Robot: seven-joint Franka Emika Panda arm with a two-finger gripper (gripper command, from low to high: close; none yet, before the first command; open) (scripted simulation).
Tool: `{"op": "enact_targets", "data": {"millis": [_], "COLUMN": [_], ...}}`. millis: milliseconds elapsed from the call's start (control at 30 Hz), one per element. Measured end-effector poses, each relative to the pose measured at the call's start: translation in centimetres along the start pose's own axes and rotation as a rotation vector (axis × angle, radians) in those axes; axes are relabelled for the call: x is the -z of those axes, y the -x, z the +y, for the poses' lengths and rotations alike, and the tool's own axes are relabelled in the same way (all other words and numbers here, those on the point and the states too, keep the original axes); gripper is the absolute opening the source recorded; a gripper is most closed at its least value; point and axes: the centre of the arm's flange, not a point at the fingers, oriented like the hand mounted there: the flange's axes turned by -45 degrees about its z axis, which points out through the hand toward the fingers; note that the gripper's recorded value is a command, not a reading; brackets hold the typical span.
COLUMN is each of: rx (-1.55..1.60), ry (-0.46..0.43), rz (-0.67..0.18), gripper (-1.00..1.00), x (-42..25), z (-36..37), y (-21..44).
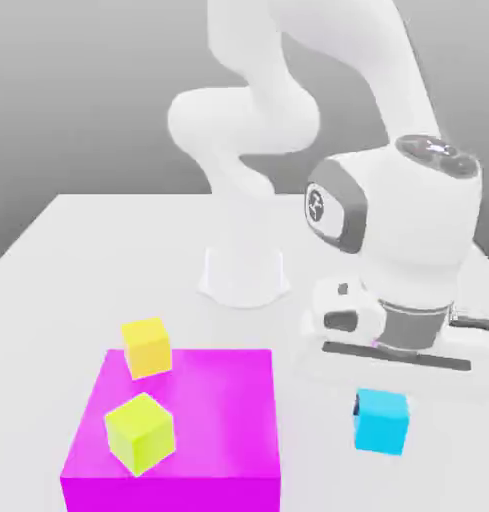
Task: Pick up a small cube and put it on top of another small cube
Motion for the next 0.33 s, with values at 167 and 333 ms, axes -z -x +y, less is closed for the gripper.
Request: {"op": "enact_targets", "data": {"millis": [167, 333], "rx": [-0.426, -0.451], "ry": [-0.034, -0.041], "rz": [-0.020, -0.022], "gripper": [-1.00, 1.00], "x": [3.5, 1.5], "z": [17.0, 17.5], "y": [-6.5, -6.8]}}
